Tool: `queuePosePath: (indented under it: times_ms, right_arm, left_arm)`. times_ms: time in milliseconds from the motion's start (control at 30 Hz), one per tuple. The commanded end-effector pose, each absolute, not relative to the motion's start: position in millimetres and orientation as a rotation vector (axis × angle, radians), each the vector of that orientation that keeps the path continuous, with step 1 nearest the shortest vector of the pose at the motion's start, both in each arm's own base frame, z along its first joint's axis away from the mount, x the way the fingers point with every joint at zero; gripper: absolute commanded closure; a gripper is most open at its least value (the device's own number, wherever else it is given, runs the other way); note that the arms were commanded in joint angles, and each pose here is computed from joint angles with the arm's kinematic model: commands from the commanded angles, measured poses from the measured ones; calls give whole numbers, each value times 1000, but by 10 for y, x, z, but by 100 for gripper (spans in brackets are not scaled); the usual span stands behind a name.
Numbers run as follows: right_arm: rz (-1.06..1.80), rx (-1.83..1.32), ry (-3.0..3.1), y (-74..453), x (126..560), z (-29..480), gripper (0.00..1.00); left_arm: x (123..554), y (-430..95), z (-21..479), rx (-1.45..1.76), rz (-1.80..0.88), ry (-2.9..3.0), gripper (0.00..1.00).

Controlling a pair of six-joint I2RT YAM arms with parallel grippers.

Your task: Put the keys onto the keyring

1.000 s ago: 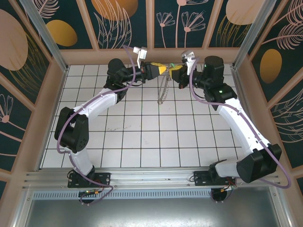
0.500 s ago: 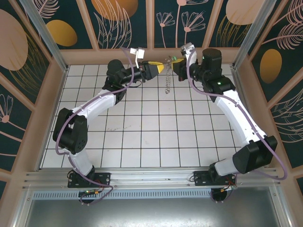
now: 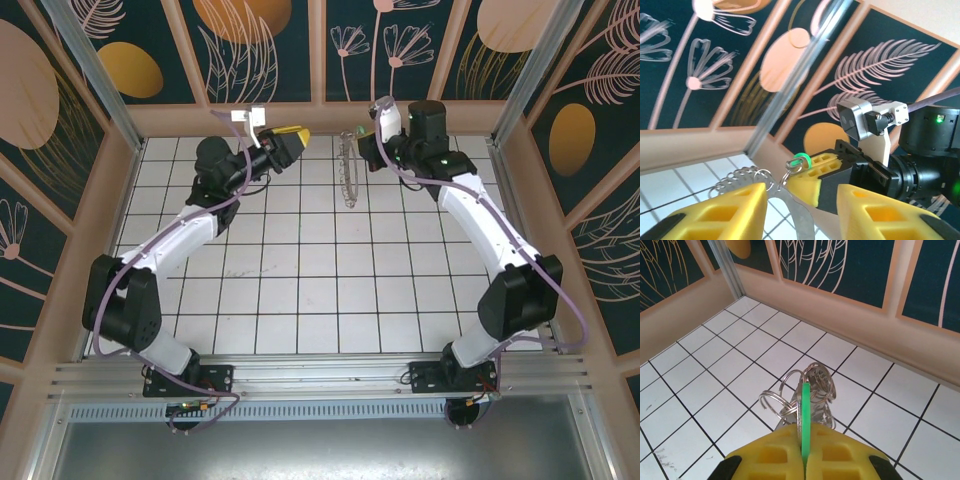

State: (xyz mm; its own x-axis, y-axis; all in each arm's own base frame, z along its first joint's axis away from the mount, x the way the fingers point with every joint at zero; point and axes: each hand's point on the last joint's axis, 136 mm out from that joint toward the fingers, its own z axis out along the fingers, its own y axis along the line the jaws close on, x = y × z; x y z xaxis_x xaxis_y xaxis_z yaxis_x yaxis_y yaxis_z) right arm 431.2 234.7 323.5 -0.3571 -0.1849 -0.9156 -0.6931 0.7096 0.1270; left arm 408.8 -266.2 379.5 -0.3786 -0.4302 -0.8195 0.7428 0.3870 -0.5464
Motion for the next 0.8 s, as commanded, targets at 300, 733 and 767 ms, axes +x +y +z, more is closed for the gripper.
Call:
queuePosePath:
  times_ms: [300, 733, 767]
  right_arm:
    - [826, -746, 1872, 2944, 4495, 3093, 100]
    - [974, -856, 1885, 3630, 4474, 2700, 100]
    - [987, -862, 1887, 3657, 4461, 2645, 100]
  left_arm:
    - [4100, -2193, 3806, 182, -1024, 1521, 29]
    - [4077, -2074, 3804, 143, -964, 1532, 13]
    - [4078, -2069, 3796, 140, -961, 1534, 13]
